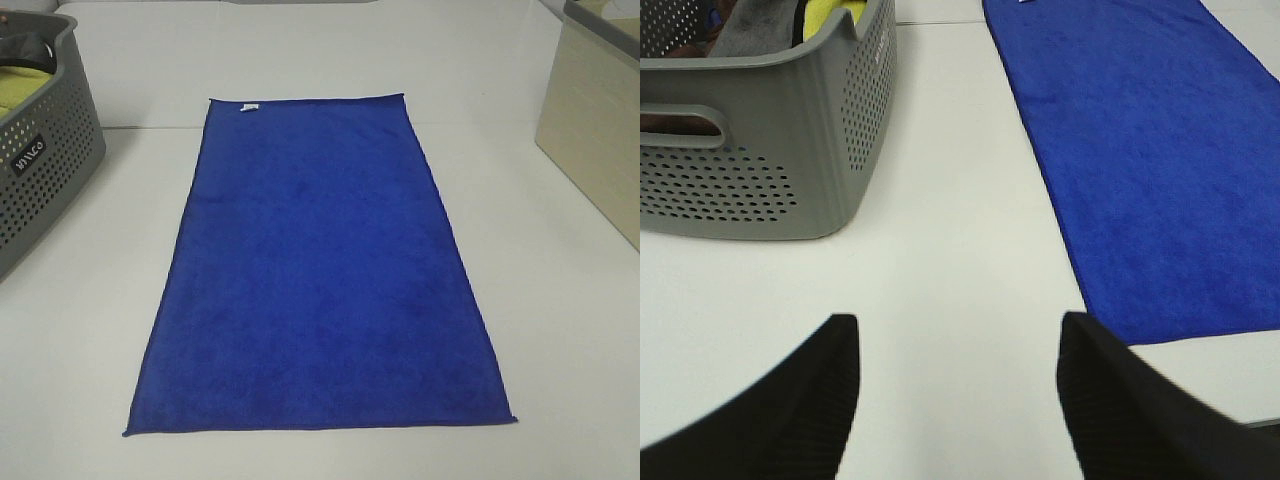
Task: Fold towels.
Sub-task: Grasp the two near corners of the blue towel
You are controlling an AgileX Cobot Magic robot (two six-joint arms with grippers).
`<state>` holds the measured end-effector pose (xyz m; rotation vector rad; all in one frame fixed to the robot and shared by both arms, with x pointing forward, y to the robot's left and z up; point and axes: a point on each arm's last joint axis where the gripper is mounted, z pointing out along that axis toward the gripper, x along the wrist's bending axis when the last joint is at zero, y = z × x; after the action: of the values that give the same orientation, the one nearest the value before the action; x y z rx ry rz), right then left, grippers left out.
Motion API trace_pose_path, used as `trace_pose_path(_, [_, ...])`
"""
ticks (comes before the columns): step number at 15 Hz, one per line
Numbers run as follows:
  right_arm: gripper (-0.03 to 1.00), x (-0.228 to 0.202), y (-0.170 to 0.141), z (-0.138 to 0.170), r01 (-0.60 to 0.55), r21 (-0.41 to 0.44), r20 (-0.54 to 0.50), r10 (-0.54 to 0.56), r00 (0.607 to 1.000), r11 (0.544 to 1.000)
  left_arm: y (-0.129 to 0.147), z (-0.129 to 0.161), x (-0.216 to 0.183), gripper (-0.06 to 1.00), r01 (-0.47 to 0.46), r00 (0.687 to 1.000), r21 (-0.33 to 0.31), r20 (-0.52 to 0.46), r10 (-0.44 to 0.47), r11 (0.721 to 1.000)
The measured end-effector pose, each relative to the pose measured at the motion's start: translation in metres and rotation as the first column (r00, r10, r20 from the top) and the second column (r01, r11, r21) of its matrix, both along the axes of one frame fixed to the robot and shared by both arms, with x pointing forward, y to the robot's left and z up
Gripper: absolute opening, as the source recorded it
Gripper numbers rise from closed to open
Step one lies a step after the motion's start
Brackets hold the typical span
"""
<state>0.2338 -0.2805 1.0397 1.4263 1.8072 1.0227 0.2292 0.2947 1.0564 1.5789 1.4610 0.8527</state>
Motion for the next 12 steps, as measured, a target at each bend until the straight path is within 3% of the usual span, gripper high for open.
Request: trace_pose_path(12, [0.79, 0.0000, 0.0000, 0.0000, 0.000, 0.000, 0.000, 0.000, 1.000, 1.000, 0.0000, 0.0000, 0.0000, 0.57, 0.000, 1.000, 0.000, 0.000, 0.000, 1.000])
